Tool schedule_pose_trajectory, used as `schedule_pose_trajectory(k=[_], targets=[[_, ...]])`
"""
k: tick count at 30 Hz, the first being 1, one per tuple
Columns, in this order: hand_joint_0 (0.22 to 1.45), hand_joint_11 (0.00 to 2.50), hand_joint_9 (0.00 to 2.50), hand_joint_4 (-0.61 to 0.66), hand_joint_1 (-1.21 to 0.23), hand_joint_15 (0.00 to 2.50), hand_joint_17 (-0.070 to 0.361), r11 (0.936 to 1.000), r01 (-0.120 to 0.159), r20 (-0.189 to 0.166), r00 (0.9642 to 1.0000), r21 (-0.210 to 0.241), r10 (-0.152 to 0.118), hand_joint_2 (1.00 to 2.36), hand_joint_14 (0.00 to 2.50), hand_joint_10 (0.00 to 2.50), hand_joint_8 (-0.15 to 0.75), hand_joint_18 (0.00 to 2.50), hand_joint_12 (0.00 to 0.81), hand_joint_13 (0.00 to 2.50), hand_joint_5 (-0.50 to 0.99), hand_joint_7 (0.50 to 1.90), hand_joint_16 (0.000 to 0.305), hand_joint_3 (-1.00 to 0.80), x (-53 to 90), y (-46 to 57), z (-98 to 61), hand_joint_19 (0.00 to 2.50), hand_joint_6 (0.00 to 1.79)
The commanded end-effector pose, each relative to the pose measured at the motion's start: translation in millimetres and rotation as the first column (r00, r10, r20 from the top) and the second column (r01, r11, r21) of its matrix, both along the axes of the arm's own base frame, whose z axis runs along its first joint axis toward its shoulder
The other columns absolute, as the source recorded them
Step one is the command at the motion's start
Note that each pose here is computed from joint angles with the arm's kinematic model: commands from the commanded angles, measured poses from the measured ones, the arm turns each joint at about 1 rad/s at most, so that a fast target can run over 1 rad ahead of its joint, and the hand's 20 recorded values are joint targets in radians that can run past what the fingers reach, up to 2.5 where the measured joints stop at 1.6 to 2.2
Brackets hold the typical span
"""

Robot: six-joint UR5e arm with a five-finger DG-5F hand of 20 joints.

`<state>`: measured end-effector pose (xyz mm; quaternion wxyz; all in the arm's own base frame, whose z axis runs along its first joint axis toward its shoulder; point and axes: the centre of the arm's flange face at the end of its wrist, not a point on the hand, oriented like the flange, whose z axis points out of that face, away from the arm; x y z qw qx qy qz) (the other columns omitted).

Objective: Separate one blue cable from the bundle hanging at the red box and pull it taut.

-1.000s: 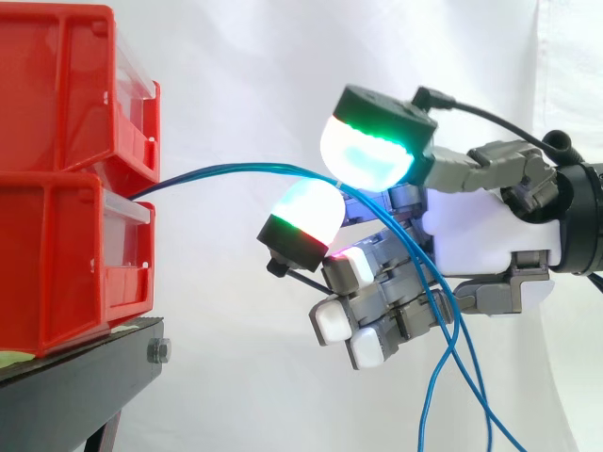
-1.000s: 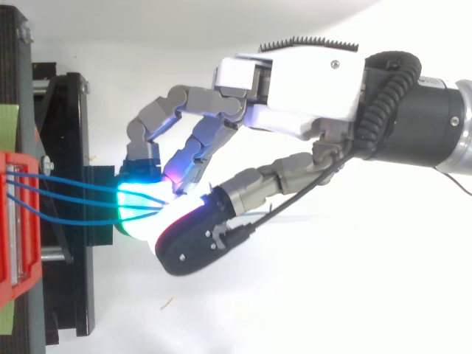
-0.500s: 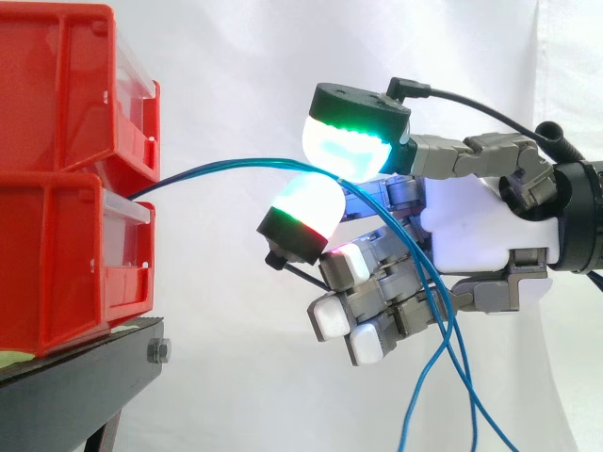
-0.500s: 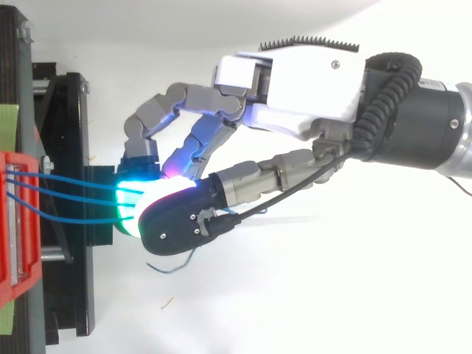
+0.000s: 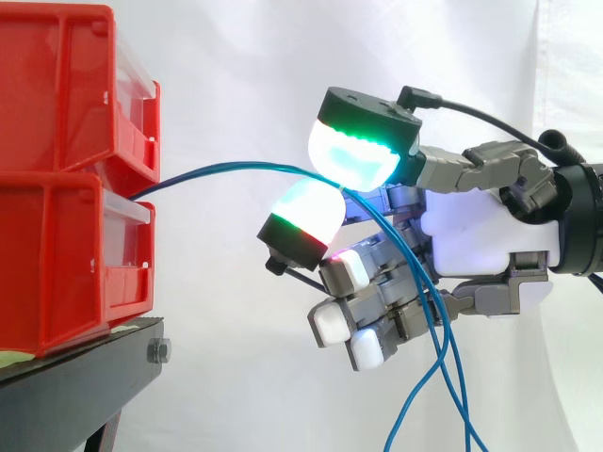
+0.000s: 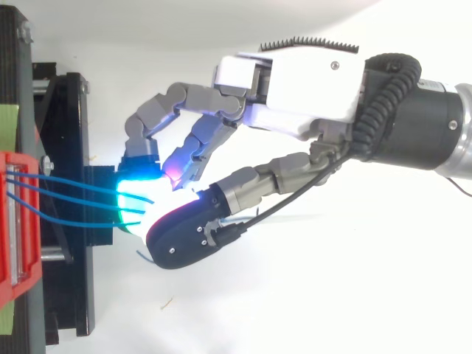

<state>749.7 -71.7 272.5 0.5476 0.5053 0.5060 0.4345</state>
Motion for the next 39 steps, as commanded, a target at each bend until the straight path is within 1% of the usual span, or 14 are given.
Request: schedule_pose_trajectory(k=[1, 4, 6, 15, 16, 18, 21, 23, 29, 30, 33, 34, 37, 39], targets=[[0.76, 0.88, 0.92, -0.01, -0.93, 0.5, 0.09, 0.9999, -0.001, -0.001, 1.0, -0.014, 0.001, 1.0, 0.02, 0.02, 0.302, 0.88, 0.344, 0.93, -0.18, 1.09, 0.04, -0.5, 0.1, 0.5, 0.0, 0.48, 0.94], [0.76, 0.88, 0.93, 0.0, -0.92, 0.51, 0.09, 0.9993, 0.009, -0.001, 1.0, -0.037, -0.009, 1.0, 0.02, 0.02, 0.303, 0.89, 0.341, 0.93, -0.18, 1.08, 0.04, -0.5, 0.3, -0.5, 0.3, 0.48, 0.94], [0.75, 0.89, 0.93, 0.01, -0.93, 0.5, 0.089, 0.9985, 0.028, -0.002, 0.9996, -0.046, -0.028, 1.0, 0.02, 0.02, 0.301, 0.89, 0.343, 0.93, -0.18, 1.08, 0.04, -0.5, 0.0, -2.4, 0.3, 0.48, 0.94], [0.67, 0.89, 0.96, 0.03, -0.91, 0.52, 0.088, 0.9978, 0.031, -0.012, 0.9994, -0.058, -0.032, 1.0, 0.02, 0.02, 0.304, 0.89, 0.346, 0.95, -0.17, 1.1, 0.039, -0.5, -1.2, -2.9, -1.1, 0.51, 0.93], [0.66, 0.89, 0.97, 0.04, -0.91, 0.53, 0.089, 0.9973, 0.031, -0.013, 0.9994, -0.066, -0.032, 1.0, 0.02, 0.02, 0.305, 0.89, 0.344, 0.95, -0.17, 1.09, 0.039, -0.5, -1.0, -2.9, -0.5, 0.51, 0.93], [0.62, 0.88, 0.97, 0.06, -0.89, 0.53, 0.089, 0.9971, 0.031, -0.015, 0.9994, -0.069, -0.032, 1.0, 0.02, 0.02, 0.31, 0.9, 0.344, 0.95, -0.16, 1.06, 0.039, -0.5, -1.3, -3.0, -1.3, 0.52, 0.92], [0.56, 0.87, 0.98, 0.07, -0.85, 0.53, 0.092, 0.9971, 0.029, -0.015, 0.9994, -0.071, -0.03, 1.0, 0.02, 0.02, 0.314, 0.9, 0.353, 0.96, -0.16, 1.06, 0.041, -0.5, -1.3, -2.8, -1.3, 0.54, 0.91], [0.55, 0.88, 0.99, 0.09, -0.84, 0.54, 0.093, 0.9971, 0.029, -0.015, 0.9994, -0.071, -0.03, 1.0, 0.02, 0.02, 0.318, 0.91, 0.353, 0.96, -0.15, 1.06, 0.042, -0.5, -1.3, -2.8, -1.3, 0.54, 0.9], [0.55, 0.89, 0.99, 0.1, -0.86, 0.53, 0.096, 0.9971, 0.028, -0.017, 0.9994, -0.071, -0.029, 1.0, 0.02, 0.02, 0.319, 0.91, 0.357, 0.96, -0.15, 1.05, 0.043, -0.5, -1.6, -2.7, -2.0, 0.55, 0.88], [0.56, 0.87, 0.99, 0.1, -0.81, 0.54, 0.095, 0.9971, 0.028, -0.017, 0.9994, -0.071, -0.029, 1.0, 0.02, 0.02, 0.318, 0.91, 0.356, 0.96, -0.15, 1.04, 0.042, -0.5, -1.6, -2.7, -2.0, 0.55, 0.87], [0.59, 0.87, 1.0, 0.09, -0.69, 0.54, 0.094, 0.9971, 0.029, -0.015, 0.9994, -0.071, -0.03, 1.0, 0.02, 0.02, 0.319, 0.9, 0.353, 0.96, -0.15, 1.07, 0.042, -0.5, -1.3, -2.8, -1.3, 0.57, 0.86], [0.59, 0.87, 1.0, 0.09, -0.67, 0.54, 0.094, 0.9971, 0.029, -0.017, 0.9994, -0.071, -0.03, 1.0, 0.02, 0.02, 0.315, 0.9, 0.354, 0.96, -0.15, 1.07, 0.042, -0.5, -1.6, -2.8, -2.0, 0.57, 0.86], [0.6, 0.88, 1.0, 0.07, -0.68, 0.55, 0.095, 0.997, 0.031, -0.017, 0.9994, -0.071, -0.032, 1.0, 0.02, 0.02, 0.317, 0.89, 0.353, 0.95, -0.15, 1.09, 0.042, -0.5, -1.6, -3.0, -2.0, 0.59, 0.86], [0.61, 0.85, 0.98, 0.06, -0.74, 0.55, 0.097, 0.997, 0.031, -0.017, 0.9994, -0.071, -0.032, 1.0, 0.02, 0.02, 0.315, 0.88, 0.356, 0.94, -0.15, 1.07, 0.043, -0.5, -1.6, -3.0, -2.0, 0.6, 0.85]])
